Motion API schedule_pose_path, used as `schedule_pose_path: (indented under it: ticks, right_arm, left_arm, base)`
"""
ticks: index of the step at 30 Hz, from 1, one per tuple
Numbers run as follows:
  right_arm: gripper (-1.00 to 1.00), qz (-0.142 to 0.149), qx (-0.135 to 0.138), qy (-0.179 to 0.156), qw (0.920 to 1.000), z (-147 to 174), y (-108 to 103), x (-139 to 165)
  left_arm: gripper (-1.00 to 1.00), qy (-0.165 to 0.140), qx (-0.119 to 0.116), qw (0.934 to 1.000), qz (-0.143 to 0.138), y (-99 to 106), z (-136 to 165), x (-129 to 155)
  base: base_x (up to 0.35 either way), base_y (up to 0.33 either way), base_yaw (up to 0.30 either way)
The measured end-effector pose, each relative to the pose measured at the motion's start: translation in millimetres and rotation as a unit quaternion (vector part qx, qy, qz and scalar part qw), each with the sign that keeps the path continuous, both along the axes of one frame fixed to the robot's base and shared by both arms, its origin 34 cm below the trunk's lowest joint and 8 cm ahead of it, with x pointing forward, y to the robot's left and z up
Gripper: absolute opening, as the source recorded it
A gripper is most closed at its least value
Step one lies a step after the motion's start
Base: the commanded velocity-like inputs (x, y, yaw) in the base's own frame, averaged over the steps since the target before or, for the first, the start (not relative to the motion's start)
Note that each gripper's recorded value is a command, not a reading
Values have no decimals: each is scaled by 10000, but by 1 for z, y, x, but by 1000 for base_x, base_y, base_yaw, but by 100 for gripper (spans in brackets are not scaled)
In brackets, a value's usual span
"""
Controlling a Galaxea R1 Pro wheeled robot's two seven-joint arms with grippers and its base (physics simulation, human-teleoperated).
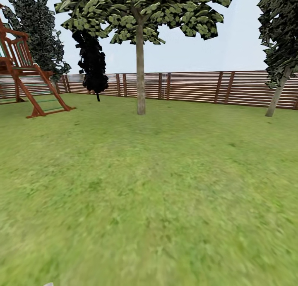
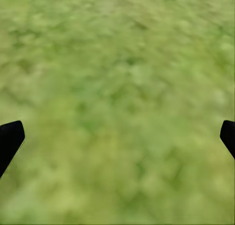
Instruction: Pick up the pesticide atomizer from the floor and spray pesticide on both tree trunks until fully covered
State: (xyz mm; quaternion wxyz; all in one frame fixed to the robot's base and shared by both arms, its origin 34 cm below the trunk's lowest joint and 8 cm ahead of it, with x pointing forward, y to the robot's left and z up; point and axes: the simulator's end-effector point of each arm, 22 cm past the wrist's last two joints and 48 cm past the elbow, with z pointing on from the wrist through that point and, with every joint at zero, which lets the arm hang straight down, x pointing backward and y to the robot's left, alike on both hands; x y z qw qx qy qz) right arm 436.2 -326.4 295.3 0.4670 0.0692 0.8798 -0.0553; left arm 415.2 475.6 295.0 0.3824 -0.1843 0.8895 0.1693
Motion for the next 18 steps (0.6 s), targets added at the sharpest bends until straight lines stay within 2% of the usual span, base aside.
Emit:
schedule_pose_path:
  ticks: [18]
  right_arm:
    - [100, 0, 0, 0, 10000, 0, 0, 0]
  left_arm:
    - [-100, -2, 1, 10000, 0, 0, 0, 0]
  base:
    - [342, 0, 0]
